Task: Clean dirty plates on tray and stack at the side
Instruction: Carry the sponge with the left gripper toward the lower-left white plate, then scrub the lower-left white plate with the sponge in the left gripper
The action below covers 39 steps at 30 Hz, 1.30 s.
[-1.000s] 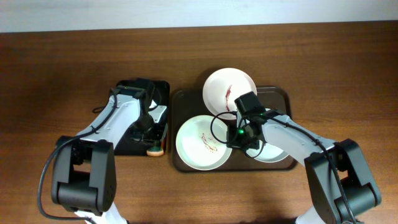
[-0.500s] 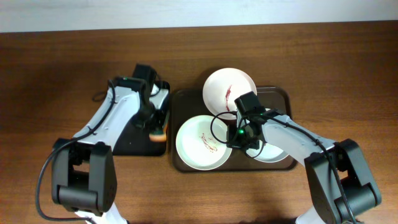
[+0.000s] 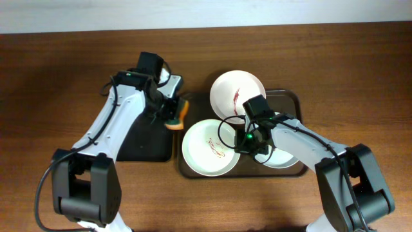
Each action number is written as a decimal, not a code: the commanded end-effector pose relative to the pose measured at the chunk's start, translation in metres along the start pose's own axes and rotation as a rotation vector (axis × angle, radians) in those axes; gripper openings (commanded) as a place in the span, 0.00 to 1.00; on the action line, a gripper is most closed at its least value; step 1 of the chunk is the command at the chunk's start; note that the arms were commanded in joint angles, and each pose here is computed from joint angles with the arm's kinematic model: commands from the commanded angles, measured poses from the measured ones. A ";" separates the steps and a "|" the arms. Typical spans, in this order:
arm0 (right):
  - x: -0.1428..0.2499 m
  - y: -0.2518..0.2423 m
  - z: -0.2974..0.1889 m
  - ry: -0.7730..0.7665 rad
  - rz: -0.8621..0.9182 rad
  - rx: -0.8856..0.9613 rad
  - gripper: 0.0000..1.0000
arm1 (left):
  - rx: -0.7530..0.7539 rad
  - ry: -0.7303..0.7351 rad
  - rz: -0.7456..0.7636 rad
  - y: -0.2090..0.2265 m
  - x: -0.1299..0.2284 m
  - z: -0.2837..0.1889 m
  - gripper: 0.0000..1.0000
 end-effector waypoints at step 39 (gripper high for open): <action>-0.002 -0.002 0.005 -0.021 0.006 0.041 0.04 | 0.588 -0.046 -0.331 -0.097 0.073 0.123 0.00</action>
Point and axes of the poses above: each gripper's point midway between its finger pads, its own z axis out along the fingers, its own y axis along the line the jaws close on, x = y × z, the point moved 8 cm from there along -z, back along the fingers, and after that the axes turned 15 degrees about z, right-handed, at the moved point
